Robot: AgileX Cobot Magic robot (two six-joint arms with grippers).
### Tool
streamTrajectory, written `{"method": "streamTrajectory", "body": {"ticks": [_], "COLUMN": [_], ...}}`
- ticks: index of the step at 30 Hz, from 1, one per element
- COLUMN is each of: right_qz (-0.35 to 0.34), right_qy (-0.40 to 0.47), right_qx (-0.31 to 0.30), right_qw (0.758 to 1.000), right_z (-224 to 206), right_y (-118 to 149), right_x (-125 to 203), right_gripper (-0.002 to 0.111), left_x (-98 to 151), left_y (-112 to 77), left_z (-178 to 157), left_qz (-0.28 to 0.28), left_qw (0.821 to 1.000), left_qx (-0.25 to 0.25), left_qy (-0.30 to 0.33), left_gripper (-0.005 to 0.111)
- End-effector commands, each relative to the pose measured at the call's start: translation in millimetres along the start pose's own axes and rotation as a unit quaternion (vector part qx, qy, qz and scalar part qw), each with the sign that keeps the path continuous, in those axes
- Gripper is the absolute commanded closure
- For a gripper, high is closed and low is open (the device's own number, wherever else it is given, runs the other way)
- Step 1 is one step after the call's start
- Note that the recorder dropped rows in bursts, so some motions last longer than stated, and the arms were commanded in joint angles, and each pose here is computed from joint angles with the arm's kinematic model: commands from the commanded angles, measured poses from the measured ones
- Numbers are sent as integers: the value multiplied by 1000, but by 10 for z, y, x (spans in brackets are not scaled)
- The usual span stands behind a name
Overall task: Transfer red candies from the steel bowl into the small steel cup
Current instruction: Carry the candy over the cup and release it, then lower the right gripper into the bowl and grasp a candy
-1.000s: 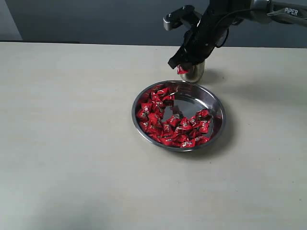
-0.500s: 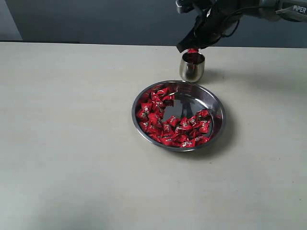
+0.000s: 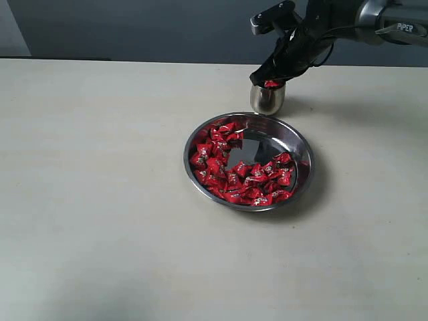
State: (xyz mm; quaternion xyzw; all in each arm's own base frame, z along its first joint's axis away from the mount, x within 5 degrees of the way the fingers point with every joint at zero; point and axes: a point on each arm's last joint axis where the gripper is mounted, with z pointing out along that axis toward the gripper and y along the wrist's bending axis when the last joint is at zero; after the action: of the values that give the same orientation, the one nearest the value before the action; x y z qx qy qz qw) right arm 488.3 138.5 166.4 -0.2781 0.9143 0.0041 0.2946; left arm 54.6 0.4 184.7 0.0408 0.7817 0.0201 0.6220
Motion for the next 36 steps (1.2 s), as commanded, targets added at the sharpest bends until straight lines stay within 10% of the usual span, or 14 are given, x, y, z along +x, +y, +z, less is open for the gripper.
{"method": "streamTrajectory", "body": {"ticks": [1, 15, 21, 36], "right_qz": [14, 22, -22, -19], "right_qy": [-10, 53, 156, 236], "right_qx": [-2, -47, -185, -234], "right_qw": [1000, 997, 970, 943], "right_z": [-25, -532, -747, -252], "right_y": [-19, 38, 266, 408], "right_x": [-18, -49, 115, 495], "right_gripper": [92, 83, 83, 77], "left_x": [-9, -9, -9, -9], "left_y": [-5, -5, -5, -5], "left_z": [-4, -4, -4, -4], "left_qz": [-2, -2, -2, -2], "left_qw": [1000, 1000, 1000, 1000], "left_qx": [5, 5, 5, 5], "left_qy": [-5, -5, -5, -5], "left_gripper": [106, 106, 106, 106]}}
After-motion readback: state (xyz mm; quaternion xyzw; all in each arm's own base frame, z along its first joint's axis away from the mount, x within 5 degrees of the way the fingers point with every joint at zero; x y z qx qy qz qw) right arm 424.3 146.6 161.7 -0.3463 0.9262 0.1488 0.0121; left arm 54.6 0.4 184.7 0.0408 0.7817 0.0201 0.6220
